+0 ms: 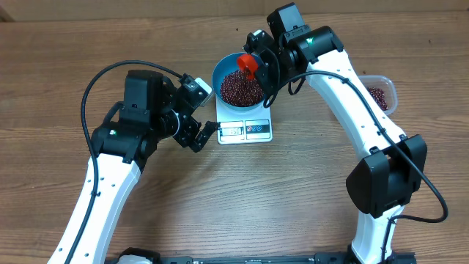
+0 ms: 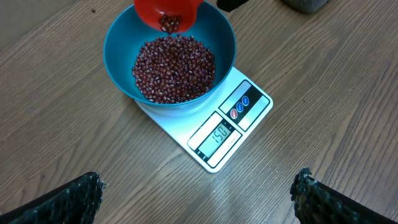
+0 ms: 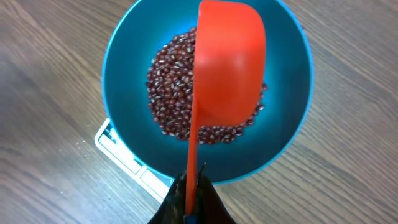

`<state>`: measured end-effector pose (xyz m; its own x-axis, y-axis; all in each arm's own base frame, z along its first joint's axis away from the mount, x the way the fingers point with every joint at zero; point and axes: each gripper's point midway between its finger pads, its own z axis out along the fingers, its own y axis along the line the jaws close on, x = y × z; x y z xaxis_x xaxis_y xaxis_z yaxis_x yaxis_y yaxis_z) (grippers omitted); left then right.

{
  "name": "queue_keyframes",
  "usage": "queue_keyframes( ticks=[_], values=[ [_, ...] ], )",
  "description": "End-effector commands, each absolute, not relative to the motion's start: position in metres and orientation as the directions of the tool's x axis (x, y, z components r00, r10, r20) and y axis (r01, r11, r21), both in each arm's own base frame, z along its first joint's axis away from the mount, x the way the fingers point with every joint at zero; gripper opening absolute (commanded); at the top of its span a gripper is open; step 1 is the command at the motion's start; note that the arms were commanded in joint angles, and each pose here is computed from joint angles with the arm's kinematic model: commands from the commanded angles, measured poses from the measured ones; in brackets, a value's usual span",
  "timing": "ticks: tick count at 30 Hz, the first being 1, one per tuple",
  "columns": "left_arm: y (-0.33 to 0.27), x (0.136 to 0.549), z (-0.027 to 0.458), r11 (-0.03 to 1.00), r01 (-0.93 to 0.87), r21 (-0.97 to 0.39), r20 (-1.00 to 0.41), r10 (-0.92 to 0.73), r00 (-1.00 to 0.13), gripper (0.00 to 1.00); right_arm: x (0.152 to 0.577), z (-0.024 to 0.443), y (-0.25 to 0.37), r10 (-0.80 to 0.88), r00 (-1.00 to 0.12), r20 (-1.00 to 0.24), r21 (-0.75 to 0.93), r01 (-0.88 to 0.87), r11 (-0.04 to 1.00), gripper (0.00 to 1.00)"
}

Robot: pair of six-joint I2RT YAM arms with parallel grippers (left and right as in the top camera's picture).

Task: Scoop item into bowl and weigh 150g on scale
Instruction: 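Tip the scoop with the right gripper to pour beans into the bowl, then move the empty scoop with the right gripper back to the tub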

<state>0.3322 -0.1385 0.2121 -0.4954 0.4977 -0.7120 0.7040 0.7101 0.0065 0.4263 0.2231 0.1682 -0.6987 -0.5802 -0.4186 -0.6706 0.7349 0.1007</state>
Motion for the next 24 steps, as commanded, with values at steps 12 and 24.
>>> queue_keyframes(
  ticks=[12, 24],
  values=[
    [-0.136, 0.334, 0.213, 0.719, 0.695, 0.001, -0.714, 0.487, -0.503, 0.99, 0.419, 0.225, 0.213, -0.442, -0.724, -0.529, 0.309, -0.65, 0.694, 0.04],
    [-0.136, 0.334, 0.213, 0.719, 0.695, 0.001, -0.714, 0.487, -0.503, 1.0, 0.424, 0.278, 0.151, -0.21, -0.768, -0.605, 0.519, -0.581, 0.627, 0.04]
  ],
)
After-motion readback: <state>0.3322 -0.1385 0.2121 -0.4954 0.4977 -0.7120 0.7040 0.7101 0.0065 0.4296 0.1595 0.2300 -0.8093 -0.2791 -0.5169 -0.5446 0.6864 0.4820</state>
